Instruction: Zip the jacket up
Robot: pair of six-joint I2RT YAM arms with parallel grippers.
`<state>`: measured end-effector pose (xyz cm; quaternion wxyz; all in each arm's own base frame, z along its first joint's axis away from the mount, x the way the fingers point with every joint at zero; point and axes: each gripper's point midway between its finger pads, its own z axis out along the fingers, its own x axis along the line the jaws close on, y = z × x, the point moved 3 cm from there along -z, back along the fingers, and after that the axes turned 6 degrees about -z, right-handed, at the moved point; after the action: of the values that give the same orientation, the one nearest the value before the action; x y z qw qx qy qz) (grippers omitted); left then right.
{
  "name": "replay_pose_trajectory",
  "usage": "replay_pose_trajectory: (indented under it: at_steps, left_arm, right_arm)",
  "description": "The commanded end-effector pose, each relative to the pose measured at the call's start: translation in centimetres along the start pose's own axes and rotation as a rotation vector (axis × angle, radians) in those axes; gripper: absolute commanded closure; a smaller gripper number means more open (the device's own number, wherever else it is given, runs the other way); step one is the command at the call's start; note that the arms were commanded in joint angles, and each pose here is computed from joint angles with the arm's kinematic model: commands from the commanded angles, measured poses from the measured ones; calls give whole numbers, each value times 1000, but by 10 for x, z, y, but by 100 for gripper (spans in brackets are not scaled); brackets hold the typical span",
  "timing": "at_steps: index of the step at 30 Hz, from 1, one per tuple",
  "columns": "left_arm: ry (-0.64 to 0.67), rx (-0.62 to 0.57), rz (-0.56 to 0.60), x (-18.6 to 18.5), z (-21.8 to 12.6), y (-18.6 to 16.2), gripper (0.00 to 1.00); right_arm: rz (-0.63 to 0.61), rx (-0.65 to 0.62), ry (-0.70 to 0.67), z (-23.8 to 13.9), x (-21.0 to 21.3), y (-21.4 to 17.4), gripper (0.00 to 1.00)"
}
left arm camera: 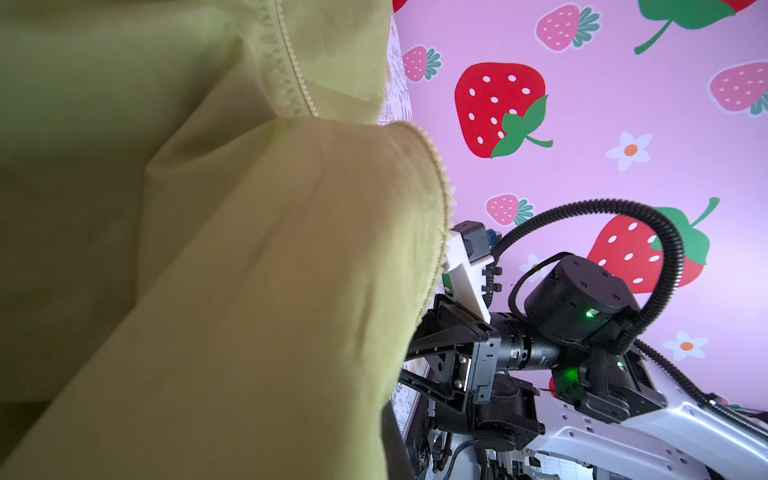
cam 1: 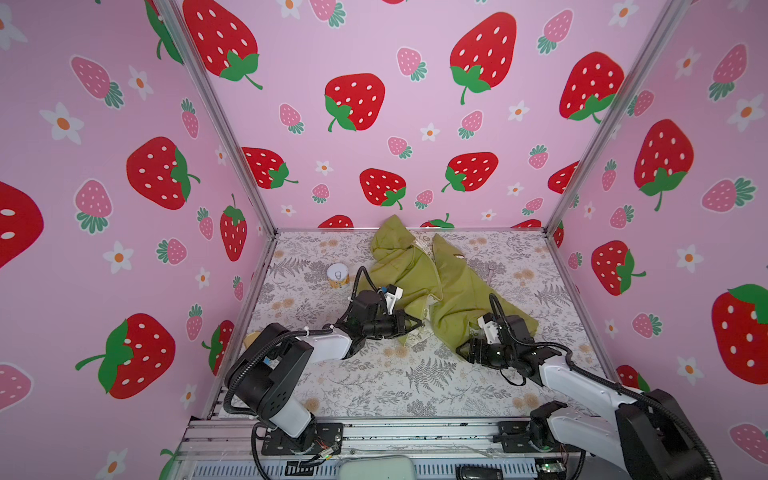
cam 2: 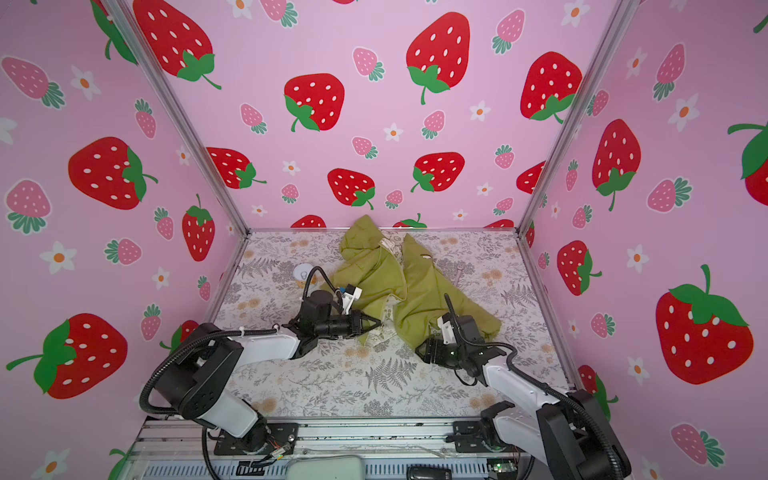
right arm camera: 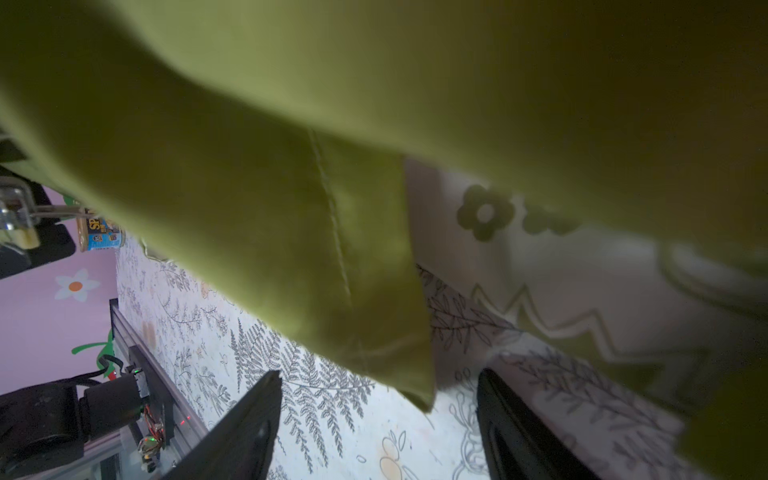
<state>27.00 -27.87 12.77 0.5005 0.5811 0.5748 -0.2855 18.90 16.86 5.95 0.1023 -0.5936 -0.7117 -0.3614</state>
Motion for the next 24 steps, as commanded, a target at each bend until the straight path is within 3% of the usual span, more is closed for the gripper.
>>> replay_pose_trajectory:
  at_steps: [1,14,18,24]
  left_arm:
    - [-44,-11,37,-17,-1,9,100]
    - [-40,-11,30,-14,1,10,100]
    - [-42,-10,31,-15,1,10,100]
    - [-39,-8,28,-14,1,8,100]
  right_arm:
    - [-33,39,-8,6,-3,-5,28]
    - [-61,91,76,14,9,-18,48]
    - [-66,96,76,16,10,-18,60]
    - [-66,111,86,19,12,-21,70]
